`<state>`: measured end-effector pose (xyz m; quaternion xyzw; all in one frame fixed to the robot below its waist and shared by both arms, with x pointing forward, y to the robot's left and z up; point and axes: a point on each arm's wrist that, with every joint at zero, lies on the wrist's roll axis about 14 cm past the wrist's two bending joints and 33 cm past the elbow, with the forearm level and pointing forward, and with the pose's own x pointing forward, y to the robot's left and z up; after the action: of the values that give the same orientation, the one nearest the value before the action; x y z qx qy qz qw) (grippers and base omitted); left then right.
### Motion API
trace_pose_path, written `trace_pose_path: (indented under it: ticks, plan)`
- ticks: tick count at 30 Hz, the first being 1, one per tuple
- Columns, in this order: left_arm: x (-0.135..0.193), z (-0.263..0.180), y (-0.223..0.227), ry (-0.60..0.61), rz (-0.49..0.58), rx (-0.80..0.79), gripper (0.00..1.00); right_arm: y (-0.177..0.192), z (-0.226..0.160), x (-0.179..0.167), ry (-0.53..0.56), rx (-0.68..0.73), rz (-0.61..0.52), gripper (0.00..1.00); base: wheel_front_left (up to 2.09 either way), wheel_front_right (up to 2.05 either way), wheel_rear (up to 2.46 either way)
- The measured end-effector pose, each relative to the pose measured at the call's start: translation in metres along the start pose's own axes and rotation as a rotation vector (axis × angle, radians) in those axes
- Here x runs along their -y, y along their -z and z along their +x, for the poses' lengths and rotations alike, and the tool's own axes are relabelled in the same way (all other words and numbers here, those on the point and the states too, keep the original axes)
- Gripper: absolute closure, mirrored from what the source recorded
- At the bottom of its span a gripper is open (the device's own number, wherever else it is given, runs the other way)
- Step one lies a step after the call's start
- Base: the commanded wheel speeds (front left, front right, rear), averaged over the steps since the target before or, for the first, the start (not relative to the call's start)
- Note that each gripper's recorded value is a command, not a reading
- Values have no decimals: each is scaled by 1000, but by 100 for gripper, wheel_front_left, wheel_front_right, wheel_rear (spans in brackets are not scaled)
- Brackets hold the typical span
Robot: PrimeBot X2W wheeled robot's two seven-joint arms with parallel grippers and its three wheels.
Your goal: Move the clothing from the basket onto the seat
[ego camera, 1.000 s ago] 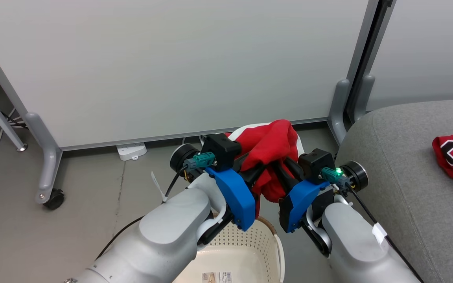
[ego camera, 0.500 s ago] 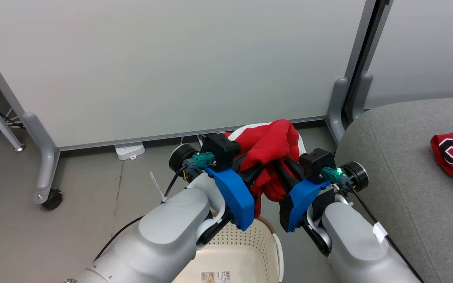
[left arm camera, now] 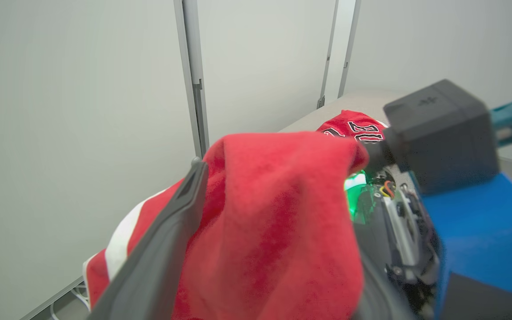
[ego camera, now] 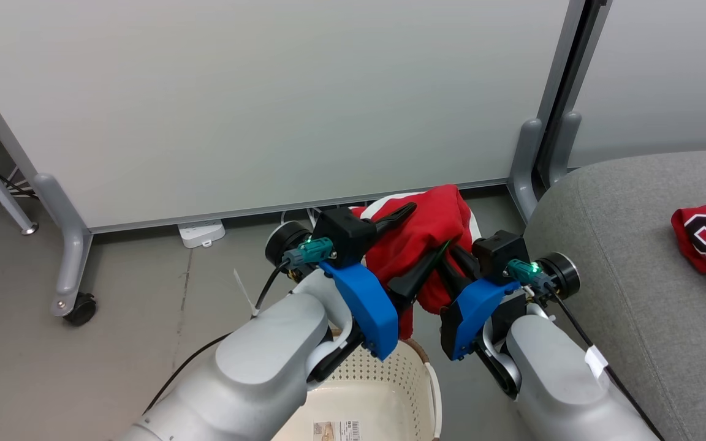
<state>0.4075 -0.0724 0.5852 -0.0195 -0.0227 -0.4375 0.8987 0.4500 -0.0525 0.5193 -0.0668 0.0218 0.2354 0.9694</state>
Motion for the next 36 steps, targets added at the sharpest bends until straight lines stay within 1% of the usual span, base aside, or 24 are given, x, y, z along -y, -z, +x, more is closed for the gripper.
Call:
trace_pose_path:
  ticks: [4,11,14,15,25,30,36]
  plan:
    - [-1,-8,5,-19,-25,21,0,0,0,3,9,2,6,100,0,0,0]
    - [-13,-33,23,-94,-53,35,0,1,0,12,37,5,21,100,0,0,0]
    - [-17,-53,42,-143,-81,23,0,2,1,18,53,4,25,100,0,0,0]
    - [-17,-53,42,-143,-81,23,0,2,1,18,53,4,25,100,0,0,0]
    - [-36,-90,55,-280,-89,43,0,3,2,26,76,6,29,100,0,0,0]
    - [-38,-98,59,-304,-84,39,0,5,0,26,79,2,28,100,0,0,0]
    - [-37,-97,60,-303,-72,41,0,5,-4,29,90,3,31,100,0,0,0]
